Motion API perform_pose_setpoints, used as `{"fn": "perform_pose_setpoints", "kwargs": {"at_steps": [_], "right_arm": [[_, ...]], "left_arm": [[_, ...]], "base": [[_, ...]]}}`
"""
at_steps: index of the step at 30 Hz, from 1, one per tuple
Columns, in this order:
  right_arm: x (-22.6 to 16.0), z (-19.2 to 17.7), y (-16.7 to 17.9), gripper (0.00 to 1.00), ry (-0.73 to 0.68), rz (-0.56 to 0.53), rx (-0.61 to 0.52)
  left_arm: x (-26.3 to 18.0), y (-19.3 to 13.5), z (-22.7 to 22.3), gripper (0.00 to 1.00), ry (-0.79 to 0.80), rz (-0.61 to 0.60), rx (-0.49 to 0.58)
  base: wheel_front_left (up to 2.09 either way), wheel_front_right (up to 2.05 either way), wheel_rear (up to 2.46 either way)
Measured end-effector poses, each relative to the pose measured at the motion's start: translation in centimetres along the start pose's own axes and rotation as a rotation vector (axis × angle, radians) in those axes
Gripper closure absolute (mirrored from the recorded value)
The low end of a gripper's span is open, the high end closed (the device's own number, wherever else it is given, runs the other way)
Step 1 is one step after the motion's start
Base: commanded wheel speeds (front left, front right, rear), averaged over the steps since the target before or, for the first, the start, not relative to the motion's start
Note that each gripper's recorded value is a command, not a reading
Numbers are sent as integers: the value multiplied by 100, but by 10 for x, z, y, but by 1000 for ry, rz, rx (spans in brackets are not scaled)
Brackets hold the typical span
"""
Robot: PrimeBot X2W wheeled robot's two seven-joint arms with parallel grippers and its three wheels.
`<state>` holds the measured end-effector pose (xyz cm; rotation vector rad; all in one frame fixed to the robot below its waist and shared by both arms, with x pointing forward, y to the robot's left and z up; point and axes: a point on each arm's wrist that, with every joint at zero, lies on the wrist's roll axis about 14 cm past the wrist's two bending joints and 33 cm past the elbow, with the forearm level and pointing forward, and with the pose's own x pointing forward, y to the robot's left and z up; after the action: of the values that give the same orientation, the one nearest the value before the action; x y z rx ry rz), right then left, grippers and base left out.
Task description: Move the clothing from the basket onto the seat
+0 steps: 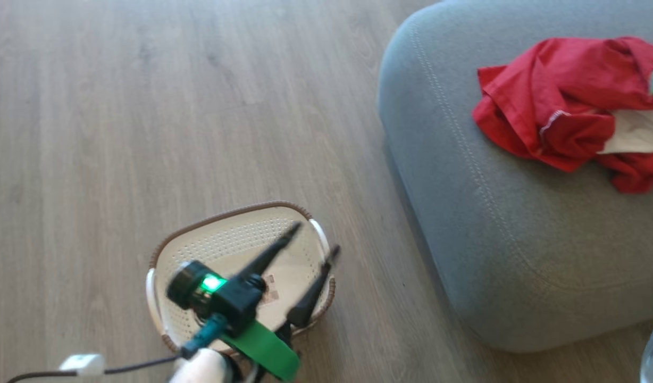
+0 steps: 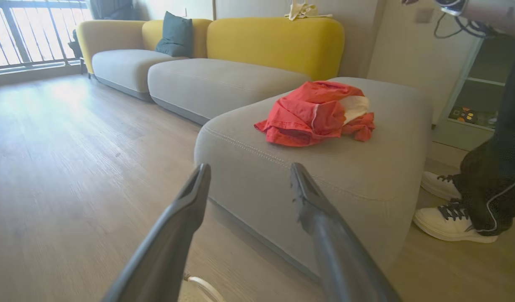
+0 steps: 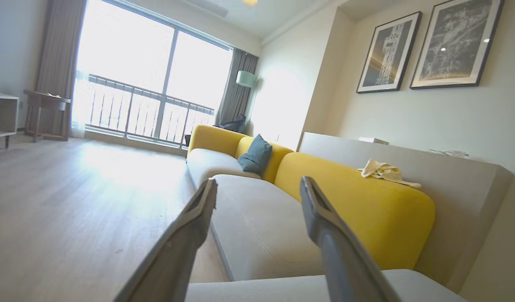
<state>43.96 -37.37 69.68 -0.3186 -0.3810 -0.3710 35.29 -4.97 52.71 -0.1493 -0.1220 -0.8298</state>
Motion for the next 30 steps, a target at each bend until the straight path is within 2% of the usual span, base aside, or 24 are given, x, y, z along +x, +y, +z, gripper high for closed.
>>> {"fn": "perform_pose_setpoints", "kwargs": {"at_steps": [9, 17, 20, 26, 30], "right_arm": [[-37, 9, 91, 0, -79, 201, 180], [-74, 0, 174, 0, -18, 389, 328], [-87, -6, 193, 0, 23, 414, 404], [-125, -31, 223, 0, 135, 486, 442], [-143, -43, 230, 0, 194, 493, 471]], "left_arm": [[-31, 74, 25, 0, -59, 294, 48], [-80, 115, 33, 0, -66, 524, 69], [-91, 123, 44, 0, -79, 581, 130], [-114, 136, 51, 0, -86, 713, 164], [-122, 140, 48, 0, -61, 751, 201]], "base": [[0, 0, 0], [0, 0, 0], [0, 0, 0], [0, 0, 0], [0, 0, 0]]}}
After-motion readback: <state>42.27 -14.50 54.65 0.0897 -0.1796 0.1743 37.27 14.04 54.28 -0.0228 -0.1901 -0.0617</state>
